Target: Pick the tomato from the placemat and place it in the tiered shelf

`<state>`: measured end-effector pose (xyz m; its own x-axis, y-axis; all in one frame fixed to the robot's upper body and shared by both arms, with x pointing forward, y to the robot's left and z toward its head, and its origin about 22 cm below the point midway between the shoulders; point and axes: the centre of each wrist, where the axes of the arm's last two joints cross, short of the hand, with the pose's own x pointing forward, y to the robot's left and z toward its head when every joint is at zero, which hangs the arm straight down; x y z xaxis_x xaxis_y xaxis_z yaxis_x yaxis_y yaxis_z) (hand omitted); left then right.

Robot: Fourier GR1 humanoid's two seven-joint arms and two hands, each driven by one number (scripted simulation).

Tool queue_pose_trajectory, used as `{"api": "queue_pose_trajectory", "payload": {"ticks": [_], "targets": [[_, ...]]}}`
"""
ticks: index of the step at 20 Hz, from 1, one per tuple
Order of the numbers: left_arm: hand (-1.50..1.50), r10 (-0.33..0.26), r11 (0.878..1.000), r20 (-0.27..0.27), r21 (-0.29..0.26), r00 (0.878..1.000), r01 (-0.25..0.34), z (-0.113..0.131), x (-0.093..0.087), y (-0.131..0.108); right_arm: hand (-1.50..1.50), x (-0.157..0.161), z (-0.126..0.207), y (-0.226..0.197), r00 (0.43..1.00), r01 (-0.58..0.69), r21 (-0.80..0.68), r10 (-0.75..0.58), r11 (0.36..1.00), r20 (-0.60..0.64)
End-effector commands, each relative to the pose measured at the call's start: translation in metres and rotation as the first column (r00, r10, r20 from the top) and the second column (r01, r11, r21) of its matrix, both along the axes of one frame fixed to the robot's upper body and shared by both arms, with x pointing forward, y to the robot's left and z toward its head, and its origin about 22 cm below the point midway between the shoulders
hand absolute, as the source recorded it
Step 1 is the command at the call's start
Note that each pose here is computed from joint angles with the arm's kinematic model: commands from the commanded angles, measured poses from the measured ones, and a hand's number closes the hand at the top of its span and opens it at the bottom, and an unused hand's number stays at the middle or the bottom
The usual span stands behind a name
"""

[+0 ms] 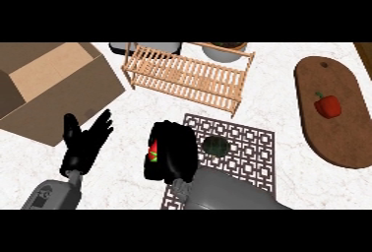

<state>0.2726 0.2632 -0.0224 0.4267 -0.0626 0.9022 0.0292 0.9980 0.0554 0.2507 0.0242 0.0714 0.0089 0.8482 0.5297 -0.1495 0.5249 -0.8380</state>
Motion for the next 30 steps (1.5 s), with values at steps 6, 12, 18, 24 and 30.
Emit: {"api": "queue_pose_trajectory", "payload": {"ticks": [6, 12, 18, 24, 30], "targets": [[0.0, 0.025, 1.0, -0.027, -0.002, 0.999, -0.025, -0.003, -0.002, 0.013, 1.5, 0.02, 0.104, 0.04, 0.955, 0.151, 0.1, -0.171, 0.983, 0.241], [0.0, 0.05, 0.999, -0.034, 0.006, 0.998, -0.05, -0.012, -0.008, 0.007, 1.5, 0.021, 0.163, 0.055, 0.928, 0.188, 0.116, -0.215, 0.975, 0.305], [0.0, 0.09, 0.996, -0.032, 0.002, 0.995, -0.09, -0.013, -0.01, 0.015, 1.5, 0.039, 0.22, 0.064, 0.896, 0.261, 0.136, -0.292, 0.956, 0.334], [0.0, 0.083, 0.996, -0.014, 0.008, 0.996, -0.083, -0.007, -0.011, 0.019, 1.5, 0.053, 0.257, 0.07, 0.858, 0.324, 0.195, -0.375, 0.926, 0.353], [0.0, 0.087, 0.996, -0.013, 0.018, 0.996, -0.087, -0.011, -0.018, 0.026, 1.5, 0.075, 0.284, 0.065, 0.85, 0.347, 0.163, -0.383, 0.924, 0.362]]}}
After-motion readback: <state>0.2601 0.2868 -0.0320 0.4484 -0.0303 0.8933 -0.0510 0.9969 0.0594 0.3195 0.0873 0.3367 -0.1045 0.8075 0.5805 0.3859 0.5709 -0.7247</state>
